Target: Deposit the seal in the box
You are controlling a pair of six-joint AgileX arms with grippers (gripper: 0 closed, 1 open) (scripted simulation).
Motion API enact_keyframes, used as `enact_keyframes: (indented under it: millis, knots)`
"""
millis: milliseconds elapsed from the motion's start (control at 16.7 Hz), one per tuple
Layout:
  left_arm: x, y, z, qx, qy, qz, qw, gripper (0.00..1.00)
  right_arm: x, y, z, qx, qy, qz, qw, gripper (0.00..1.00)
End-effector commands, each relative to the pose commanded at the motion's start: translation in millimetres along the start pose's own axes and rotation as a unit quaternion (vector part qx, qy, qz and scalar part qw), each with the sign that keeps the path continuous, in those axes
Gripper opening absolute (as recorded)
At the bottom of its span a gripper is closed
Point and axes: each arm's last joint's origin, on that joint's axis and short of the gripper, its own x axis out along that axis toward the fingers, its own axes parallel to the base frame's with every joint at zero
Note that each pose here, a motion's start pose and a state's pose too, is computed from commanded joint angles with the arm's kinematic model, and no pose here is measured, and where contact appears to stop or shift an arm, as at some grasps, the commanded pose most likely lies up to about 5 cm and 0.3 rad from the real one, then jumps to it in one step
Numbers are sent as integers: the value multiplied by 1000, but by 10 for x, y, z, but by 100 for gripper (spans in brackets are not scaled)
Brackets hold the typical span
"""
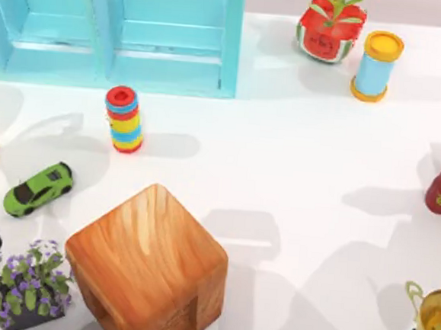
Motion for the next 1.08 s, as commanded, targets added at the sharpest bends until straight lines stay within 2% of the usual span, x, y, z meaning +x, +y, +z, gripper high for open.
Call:
enact_keyframes:
  millis: [300, 1080]
  knots:
    - [0, 0, 0, 0, 0, 0, 1000, 100, 63, -3, -4, 0, 2, 1, 1000, 0]
    - [0, 0, 0, 0, 0, 0, 1000, 100, 63, -3, -4, 0, 2, 1, 1000, 98]
